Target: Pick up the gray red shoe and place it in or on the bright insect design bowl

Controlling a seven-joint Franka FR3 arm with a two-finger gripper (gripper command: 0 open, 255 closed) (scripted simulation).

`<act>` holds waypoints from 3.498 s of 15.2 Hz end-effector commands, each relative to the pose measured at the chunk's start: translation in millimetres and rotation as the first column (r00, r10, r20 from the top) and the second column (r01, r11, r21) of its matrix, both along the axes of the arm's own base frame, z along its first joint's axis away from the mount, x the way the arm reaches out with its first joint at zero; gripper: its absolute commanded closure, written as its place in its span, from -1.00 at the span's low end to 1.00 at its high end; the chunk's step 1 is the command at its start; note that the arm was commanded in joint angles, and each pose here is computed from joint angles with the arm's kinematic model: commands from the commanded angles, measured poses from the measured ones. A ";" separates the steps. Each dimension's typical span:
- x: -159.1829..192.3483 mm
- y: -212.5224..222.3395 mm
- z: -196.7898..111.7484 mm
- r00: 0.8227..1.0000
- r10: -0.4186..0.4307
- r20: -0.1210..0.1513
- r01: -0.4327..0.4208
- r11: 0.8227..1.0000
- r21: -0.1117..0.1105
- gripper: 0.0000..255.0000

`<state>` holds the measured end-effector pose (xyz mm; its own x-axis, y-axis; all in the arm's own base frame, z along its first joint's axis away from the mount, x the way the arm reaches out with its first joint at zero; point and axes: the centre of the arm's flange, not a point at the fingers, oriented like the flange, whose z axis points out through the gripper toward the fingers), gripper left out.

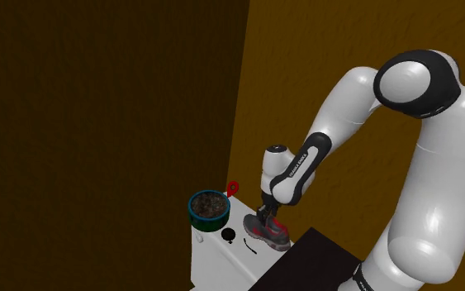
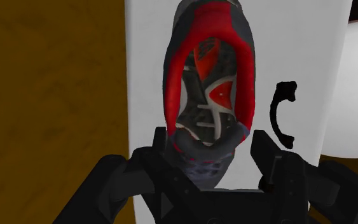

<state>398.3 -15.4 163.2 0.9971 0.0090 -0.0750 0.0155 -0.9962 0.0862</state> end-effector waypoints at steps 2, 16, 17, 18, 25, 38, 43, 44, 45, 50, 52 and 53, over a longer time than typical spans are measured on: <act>-1.3 1.1 16.1 1.000 0.000 0.000 0.000 1.000 0.000 1.00; -1.3 1.1 90.0 1.000 0.000 0.000 0.000 1.000 0.000 1.00; -1.3 1.1 95.3 1.000 0.000 0.000 0.000 1.000 0.000 1.00; -1.3 1.1 100.6 1.000 0.000 0.000 0.000 1.000 0.000 1.00; -1.3 1.1 137.5 1.000 0.000 0.000 0.000 1.000 0.000 1.00; 110.3 66.7 177.5 1.000 0.000 0.000 0.000 1.000 0.000 1.00; 166.1 99.6 190.3 1.000 0.000 0.000 0.000 1.000 0.000 1.00; 177.3 106.1 192.9 1.000 0.000 0.000 0.000 1.000 0.000 1.00; 188.4 112.7 195.4 1.000 0.000 0.000 0.000 1.000 0.000 1.00; 217.9 130.0 191.6 1.000 0.000 0.000 0.000 1.000 0.000 1.00; 217.9 130.0 181.0 1.000 0.000 0.000 0.000 1.000 0.000 1.00; 217.9 130.0 175.8 1.000 0.000 0.000 0.000 1.000 0.000 1.00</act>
